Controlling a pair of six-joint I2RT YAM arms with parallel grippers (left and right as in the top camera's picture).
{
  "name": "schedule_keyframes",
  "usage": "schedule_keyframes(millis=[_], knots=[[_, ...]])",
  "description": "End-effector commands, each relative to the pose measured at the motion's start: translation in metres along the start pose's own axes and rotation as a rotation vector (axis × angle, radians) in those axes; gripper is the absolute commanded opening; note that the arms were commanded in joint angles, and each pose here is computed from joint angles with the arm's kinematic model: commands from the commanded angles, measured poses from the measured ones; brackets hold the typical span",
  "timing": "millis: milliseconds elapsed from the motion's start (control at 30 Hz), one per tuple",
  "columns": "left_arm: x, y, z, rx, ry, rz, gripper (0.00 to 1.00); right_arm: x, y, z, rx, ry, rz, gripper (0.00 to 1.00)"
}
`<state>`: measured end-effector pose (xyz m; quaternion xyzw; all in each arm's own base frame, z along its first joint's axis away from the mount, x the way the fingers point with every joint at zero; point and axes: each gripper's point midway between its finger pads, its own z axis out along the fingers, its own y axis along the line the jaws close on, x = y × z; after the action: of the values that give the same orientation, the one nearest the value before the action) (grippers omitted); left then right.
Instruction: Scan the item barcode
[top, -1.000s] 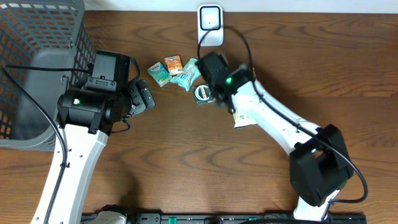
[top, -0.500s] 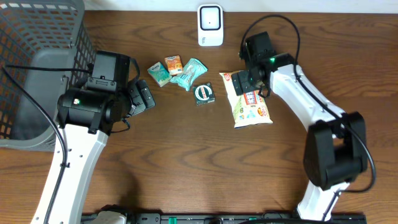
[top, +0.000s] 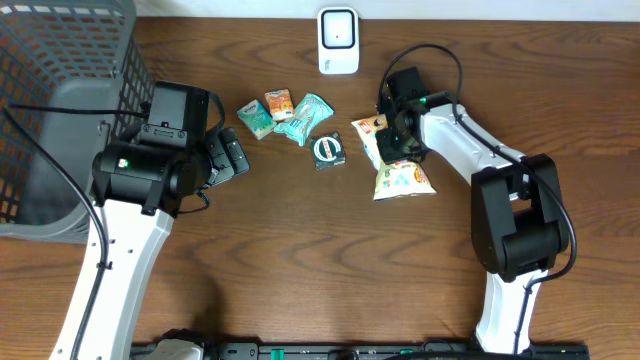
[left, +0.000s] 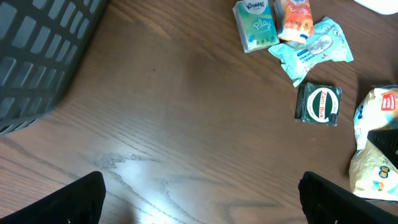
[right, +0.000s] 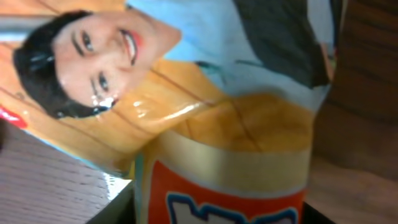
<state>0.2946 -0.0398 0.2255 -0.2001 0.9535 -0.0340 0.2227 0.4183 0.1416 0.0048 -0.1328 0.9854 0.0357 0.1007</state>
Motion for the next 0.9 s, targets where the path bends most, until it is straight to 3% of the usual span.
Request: schedule_keyframes(millis=[0, 167, 267, 533, 867], knots=[[-0.002, 0.003, -0.002, -0.008, -0.008, -0.006, 0.98, 0.009, 0.005, 0.011, -0.023, 0.042, 0.005, 0.36], [-0.002, 0.003, -0.002, -0.008, -0.008, -0.006, 0.98, -0.021, 0.008, -0.029, -0.025, -0.060, 0.000, 0.08], [-0.002, 0.003, -0.002, -0.008, -0.008, -0.006, 0.98, -0.047, 0.011, -0.058, -0.031, -0.160, -0.007, 0.01], [-0.002, 0.003, -0.002, -0.008, -0.008, -0.006, 0.98, -0.122, 0.027, -0.114, -0.069, -0.469, 0.000, 0.01], [-0.002, 0.003, -0.002, -0.008, -0.008, -0.006, 0.98, -0.214, 0.050, -0.185, -0.124, -0.963, -0.033, 0.01]])
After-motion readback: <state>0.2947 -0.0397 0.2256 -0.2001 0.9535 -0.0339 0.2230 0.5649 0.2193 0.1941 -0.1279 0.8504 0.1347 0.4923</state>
